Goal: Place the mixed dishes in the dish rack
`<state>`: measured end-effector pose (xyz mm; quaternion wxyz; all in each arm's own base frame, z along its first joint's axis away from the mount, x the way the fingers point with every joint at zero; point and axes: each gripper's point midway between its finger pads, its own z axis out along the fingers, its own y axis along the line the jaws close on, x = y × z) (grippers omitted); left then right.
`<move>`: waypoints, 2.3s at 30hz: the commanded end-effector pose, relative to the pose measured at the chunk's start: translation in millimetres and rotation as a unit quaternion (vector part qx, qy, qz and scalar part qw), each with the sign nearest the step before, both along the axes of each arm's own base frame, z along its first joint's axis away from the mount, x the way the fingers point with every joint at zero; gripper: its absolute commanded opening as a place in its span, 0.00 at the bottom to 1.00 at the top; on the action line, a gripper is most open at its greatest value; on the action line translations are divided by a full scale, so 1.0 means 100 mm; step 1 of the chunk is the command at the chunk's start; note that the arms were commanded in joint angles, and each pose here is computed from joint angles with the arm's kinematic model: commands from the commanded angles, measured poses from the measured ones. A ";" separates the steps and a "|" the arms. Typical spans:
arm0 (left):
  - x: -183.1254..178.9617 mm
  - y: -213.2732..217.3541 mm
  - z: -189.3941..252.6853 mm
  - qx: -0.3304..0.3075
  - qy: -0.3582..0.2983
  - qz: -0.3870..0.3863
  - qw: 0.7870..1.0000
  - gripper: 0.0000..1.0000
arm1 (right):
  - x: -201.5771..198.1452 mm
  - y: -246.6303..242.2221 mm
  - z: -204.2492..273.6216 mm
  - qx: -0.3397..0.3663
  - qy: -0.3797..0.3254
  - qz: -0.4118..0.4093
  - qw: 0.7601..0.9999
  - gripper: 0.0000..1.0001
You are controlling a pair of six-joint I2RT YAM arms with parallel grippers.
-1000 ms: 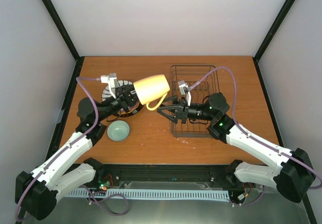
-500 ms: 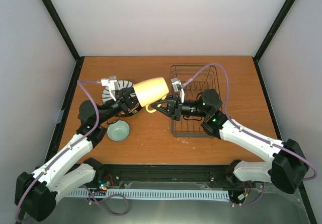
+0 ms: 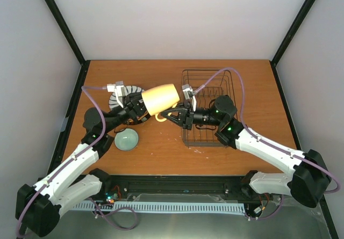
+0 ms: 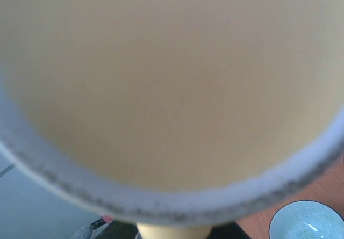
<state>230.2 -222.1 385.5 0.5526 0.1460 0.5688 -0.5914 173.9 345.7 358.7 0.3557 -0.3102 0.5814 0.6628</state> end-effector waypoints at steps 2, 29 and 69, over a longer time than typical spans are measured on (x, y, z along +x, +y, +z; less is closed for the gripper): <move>0.00 0.07 0.21 -0.016 -0.028 0.026 0.999 0.25 | -0.14 -0.08 0.31 0.028 -0.053 -0.004 0.998 0.03; 0.34 0.82 -0.11 0.133 0.003 0.303 0.944 1.00 | 0.68 -1.10 -0.23 -0.247 -0.022 -0.383 0.890 0.03; 0.49 1.50 -1.33 0.469 0.216 0.399 0.758 1.00 | 0.74 -1.32 -2.75 -0.601 0.103 -0.359 0.706 0.03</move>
